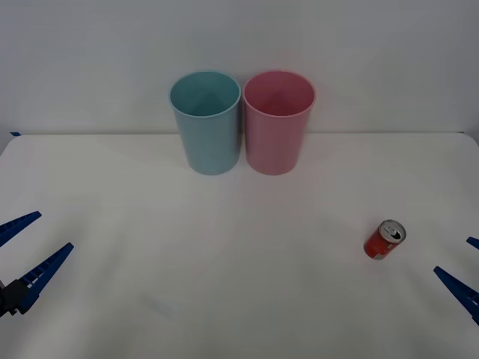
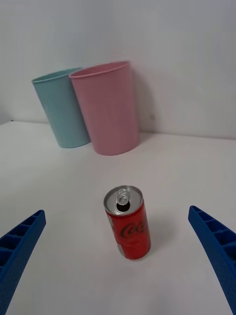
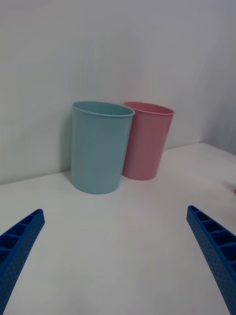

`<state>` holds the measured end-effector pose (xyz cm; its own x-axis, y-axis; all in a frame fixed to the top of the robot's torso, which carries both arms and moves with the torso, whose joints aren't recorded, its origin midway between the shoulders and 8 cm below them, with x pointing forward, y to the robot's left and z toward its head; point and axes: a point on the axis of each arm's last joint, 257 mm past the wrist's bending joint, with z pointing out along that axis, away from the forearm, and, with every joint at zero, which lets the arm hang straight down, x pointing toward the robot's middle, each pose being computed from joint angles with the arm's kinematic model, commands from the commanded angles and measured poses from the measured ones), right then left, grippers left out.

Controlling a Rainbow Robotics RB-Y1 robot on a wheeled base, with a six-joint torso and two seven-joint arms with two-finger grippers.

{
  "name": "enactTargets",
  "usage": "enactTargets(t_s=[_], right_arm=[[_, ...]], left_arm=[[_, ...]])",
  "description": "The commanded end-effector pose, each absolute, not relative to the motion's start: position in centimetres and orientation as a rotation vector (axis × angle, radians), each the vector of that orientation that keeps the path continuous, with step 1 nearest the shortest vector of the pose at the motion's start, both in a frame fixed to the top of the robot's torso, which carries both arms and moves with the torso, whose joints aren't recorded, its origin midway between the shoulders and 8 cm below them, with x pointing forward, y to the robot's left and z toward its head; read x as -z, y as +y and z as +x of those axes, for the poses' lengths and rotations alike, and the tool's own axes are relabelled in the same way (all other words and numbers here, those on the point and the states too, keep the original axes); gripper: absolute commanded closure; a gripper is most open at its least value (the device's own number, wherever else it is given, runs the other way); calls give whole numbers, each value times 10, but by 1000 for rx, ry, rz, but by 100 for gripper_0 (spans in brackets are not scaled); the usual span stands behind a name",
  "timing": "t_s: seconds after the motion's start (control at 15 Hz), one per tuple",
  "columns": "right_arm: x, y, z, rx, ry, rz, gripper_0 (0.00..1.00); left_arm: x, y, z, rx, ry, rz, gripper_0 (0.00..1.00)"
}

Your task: Grasp the object on the table and drop it into the matching bin: aluminum can to the light blue bin, PET bottle to the pink bin.

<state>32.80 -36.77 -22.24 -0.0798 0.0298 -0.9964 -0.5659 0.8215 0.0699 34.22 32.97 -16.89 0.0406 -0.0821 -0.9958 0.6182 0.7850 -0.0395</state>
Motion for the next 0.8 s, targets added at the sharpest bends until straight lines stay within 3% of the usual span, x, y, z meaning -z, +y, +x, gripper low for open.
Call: enactTargets(t_s=[0.07,0.4,0.8], right_arm=[[243,-372,324,-503,1628,-444,0],[269,-379,322,-409,1649,-505,0],[294,-363,329,-491,1667,-446,0]], left_arm=[[169,330,342,567,1441,465,0],[169,330,342,567,1441,465,0],[169,330,342,567,1441,465,0]])
